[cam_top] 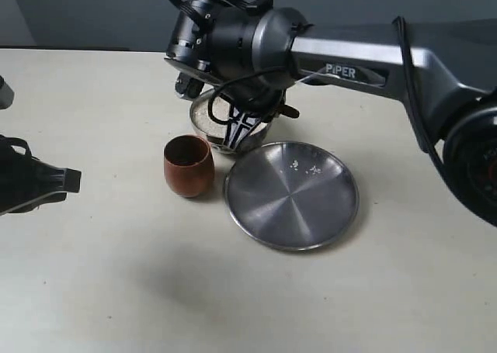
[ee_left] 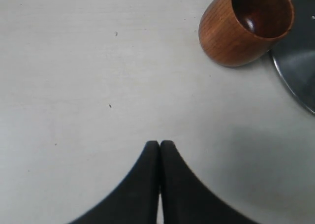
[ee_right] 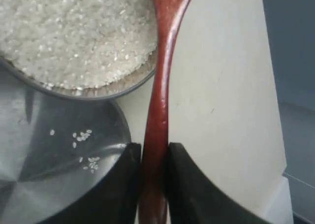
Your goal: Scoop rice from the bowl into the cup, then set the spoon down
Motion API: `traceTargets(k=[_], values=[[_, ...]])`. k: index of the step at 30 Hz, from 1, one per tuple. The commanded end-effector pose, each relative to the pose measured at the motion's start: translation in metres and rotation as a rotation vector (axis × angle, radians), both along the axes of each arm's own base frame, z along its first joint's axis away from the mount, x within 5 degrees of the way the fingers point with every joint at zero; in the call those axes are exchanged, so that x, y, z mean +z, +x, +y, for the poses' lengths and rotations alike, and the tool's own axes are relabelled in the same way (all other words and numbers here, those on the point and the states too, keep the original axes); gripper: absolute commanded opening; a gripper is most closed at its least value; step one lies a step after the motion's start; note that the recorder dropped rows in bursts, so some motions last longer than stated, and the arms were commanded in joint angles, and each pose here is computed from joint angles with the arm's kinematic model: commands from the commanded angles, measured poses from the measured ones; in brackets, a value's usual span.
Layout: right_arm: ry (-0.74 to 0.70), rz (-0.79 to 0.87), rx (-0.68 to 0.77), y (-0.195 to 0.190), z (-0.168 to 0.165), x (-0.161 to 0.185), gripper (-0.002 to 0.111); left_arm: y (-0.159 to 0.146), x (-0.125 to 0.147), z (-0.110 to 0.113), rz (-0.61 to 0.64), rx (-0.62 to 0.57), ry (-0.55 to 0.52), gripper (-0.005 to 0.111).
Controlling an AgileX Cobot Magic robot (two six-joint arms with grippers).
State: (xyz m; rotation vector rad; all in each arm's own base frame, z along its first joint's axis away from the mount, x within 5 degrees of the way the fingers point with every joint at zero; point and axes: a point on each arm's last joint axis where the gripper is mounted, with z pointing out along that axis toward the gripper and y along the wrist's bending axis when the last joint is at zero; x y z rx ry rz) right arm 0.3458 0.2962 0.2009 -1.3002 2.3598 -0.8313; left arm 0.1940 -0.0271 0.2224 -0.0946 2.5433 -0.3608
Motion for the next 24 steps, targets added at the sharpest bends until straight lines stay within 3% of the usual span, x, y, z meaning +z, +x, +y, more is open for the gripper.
traceTargets(k=[1, 6, 13, 24], values=[[0.025, 0.013, -0.048, 0.005, -0.006, -0.002, -0.001, 0.001, 0.001, 0.000, -0.005, -0.005, 0.006, 0.000], [0.073, 0.079, -0.089, 0.003, -0.009, -0.009, -0.001, 0.002, 0.001, 0.000, -0.009, -0.003, 0.007, 0.000], [-0.057, 0.078, -0.098, -0.006, -0.027, -0.032, -0.001, 0.002, 0.001, 0.000, -0.009, -0.003, 0.007, 0.000], [-0.032, 0.064, -0.088, -0.013, -0.020, -0.024, -0.001, 0.002, 0.001, 0.000, -0.009, -0.003, 0.007, 0.000]])
